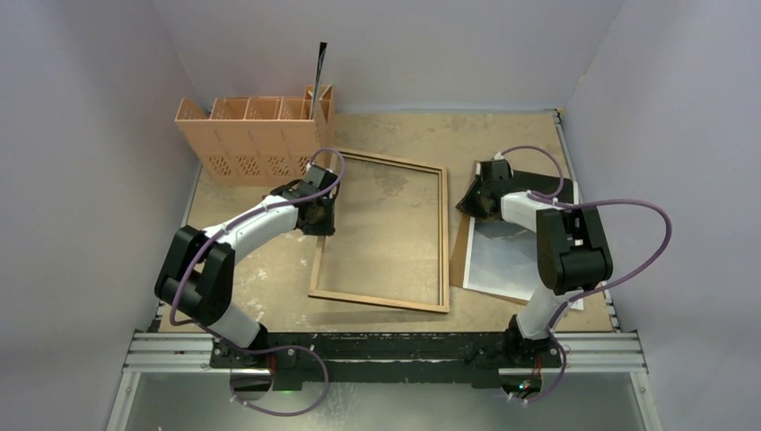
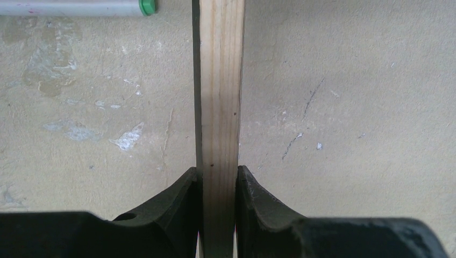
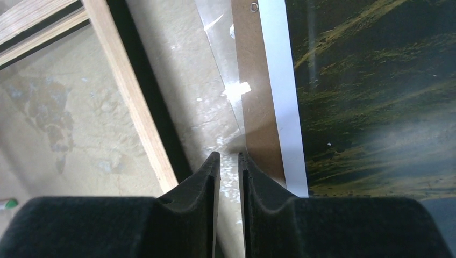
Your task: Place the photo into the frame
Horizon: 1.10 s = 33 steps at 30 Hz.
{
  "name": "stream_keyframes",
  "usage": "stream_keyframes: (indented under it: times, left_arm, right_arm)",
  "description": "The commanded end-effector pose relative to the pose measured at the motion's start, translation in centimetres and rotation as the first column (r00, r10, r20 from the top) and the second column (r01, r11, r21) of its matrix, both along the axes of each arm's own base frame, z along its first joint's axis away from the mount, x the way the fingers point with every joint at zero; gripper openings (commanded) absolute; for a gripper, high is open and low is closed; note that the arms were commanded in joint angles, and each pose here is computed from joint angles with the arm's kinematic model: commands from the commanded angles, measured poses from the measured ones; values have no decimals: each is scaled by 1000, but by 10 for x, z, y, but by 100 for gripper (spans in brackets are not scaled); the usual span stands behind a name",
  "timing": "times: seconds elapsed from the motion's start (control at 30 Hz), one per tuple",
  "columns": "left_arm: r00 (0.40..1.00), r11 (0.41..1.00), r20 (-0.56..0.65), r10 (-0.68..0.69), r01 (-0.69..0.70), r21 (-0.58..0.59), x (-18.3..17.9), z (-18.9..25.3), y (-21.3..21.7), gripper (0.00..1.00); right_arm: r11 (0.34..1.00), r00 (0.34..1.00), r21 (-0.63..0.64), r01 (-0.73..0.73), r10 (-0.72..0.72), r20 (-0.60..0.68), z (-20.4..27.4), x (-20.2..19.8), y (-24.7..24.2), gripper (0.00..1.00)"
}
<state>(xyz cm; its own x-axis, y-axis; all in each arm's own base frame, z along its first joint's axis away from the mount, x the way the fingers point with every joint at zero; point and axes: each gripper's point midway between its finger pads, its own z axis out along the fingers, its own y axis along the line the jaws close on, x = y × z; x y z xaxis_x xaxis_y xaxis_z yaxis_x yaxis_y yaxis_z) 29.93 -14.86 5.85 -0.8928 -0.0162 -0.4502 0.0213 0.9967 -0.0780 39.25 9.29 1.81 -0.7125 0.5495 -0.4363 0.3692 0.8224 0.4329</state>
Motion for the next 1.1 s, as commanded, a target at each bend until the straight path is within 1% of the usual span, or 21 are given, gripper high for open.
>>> stream_keyframes:
  times: [0.0,0.13,0.2,0.33,0.5,0.53,0.63,0.7,0.83,0.93,1.0,1.07]
  left_arm:
    - [998,997,59,6,-2,-73,18,8,-15,0]
    - [998,993,61,-12,19,-113,25,7,-27,0]
    - [998,992,61,-23,31,-124,28,4,-32,0]
    - [998,987,54,-41,49,-151,33,-6,-41,0]
    - [999,990,30,-43,47,-136,35,-20,-42,0]
    - [999,990,25,-41,44,-135,35,-22,-42,2]
    - [1000,994,13,-17,18,-108,34,-26,-36,15]
    - [1000,997,11,7,-7,-76,34,-26,-29,22]
    - [998,999,19,53,-53,-14,34,-22,-15,34]
    - [997,997,31,77,-78,26,34,-17,-6,41]
    - [996,996,37,77,-79,33,33,-14,-4,48]
    - [996,997,40,75,-76,34,32,-10,-3,52]
  right_arm:
    - [969,965,-242,51,-111,-238,-43,-65,-52,23]
    - [957,966,-286,58,-125,-225,-35,-69,-61,23]
    - [958,971,-284,49,-112,-212,-28,-67,-60,23]
    - [977,989,-211,32,-62,-137,-2,-55,-46,25]
    - [993,998,-114,-13,7,-56,29,-45,-27,29]
    - [995,999,-102,-21,17,-41,34,-44,-24,31]
    - [996,999,-86,-35,35,-7,48,-41,-20,33]
    - [995,999,-95,-33,34,7,53,-39,-22,34]
    - [988,999,-154,-8,14,38,64,-28,-32,34]
    - [965,996,-260,44,-24,80,77,-11,-52,34]
    - [952,995,-297,71,-46,92,83,-4,-59,34]
    - [938,993,-332,94,-64,100,89,3,-66,34]
